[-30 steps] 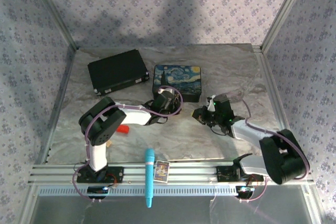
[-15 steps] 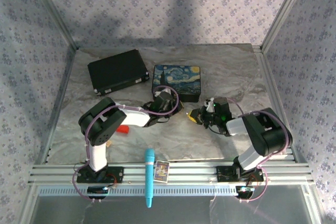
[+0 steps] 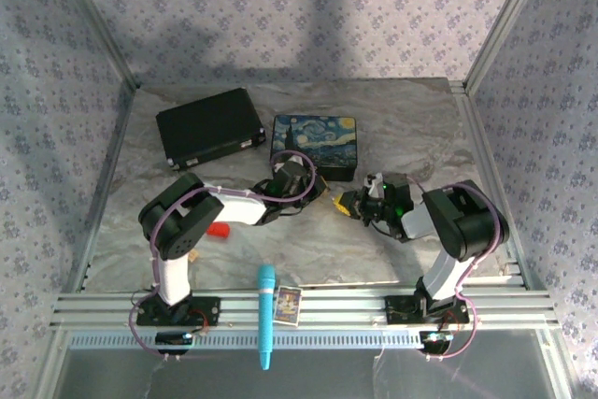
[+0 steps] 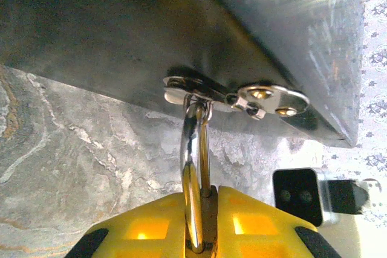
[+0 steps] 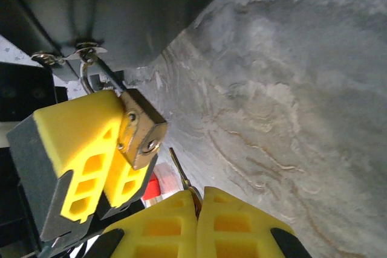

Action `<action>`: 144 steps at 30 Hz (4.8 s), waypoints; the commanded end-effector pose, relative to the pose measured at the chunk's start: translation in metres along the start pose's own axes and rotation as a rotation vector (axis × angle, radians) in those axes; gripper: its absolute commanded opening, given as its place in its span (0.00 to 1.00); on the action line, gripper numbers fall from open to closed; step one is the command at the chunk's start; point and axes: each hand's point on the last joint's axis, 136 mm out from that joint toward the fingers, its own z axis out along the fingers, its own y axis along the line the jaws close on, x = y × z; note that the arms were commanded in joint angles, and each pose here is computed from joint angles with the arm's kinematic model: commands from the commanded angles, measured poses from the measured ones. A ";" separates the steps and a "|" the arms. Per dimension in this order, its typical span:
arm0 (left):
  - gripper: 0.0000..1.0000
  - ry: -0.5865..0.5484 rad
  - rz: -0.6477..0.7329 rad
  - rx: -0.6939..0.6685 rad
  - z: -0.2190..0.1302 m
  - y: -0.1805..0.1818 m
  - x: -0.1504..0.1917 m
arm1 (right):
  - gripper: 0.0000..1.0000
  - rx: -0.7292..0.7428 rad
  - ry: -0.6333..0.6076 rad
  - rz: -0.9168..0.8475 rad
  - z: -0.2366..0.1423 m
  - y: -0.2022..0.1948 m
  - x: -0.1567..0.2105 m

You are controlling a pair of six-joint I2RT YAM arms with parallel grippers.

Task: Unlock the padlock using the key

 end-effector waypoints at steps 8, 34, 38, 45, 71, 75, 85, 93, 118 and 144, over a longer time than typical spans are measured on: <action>0.15 0.016 -0.067 -0.024 0.001 0.010 -0.001 | 0.00 -0.034 -0.027 -0.017 -0.005 0.003 -0.002; 0.12 0.093 -0.037 0.038 0.002 -0.012 0.017 | 0.00 -0.101 -0.032 -0.032 0.007 0.017 -0.003; 0.12 0.088 -0.035 0.039 0.002 -0.011 0.016 | 0.00 -0.131 -0.040 -0.036 0.003 0.023 -0.005; 0.12 0.064 -0.033 0.010 0.000 -0.003 0.011 | 0.00 -0.109 -0.042 -0.033 -0.002 0.017 0.000; 0.11 0.057 -0.035 0.002 -0.001 -0.005 0.009 | 0.00 -0.088 -0.083 0.011 -0.006 0.002 -0.004; 0.11 0.059 -0.033 0.005 0.000 -0.008 0.009 | 0.00 -0.096 -0.079 0.001 -0.009 0.005 -0.001; 0.11 0.068 -0.029 0.004 0.000 -0.007 0.013 | 0.00 -0.125 -0.080 -0.023 -0.007 0.017 -0.006; 0.11 0.089 -0.042 0.015 0.003 -0.008 0.018 | 0.00 -0.145 -0.068 -0.037 -0.001 0.026 -0.008; 0.01 0.117 -0.085 0.087 -0.002 -0.022 0.027 | 0.00 -0.213 -0.056 -0.004 0.003 0.034 -0.022; 0.00 0.208 -0.083 0.246 -0.006 -0.056 0.043 | 0.00 -0.251 0.156 0.074 -0.004 0.029 -0.031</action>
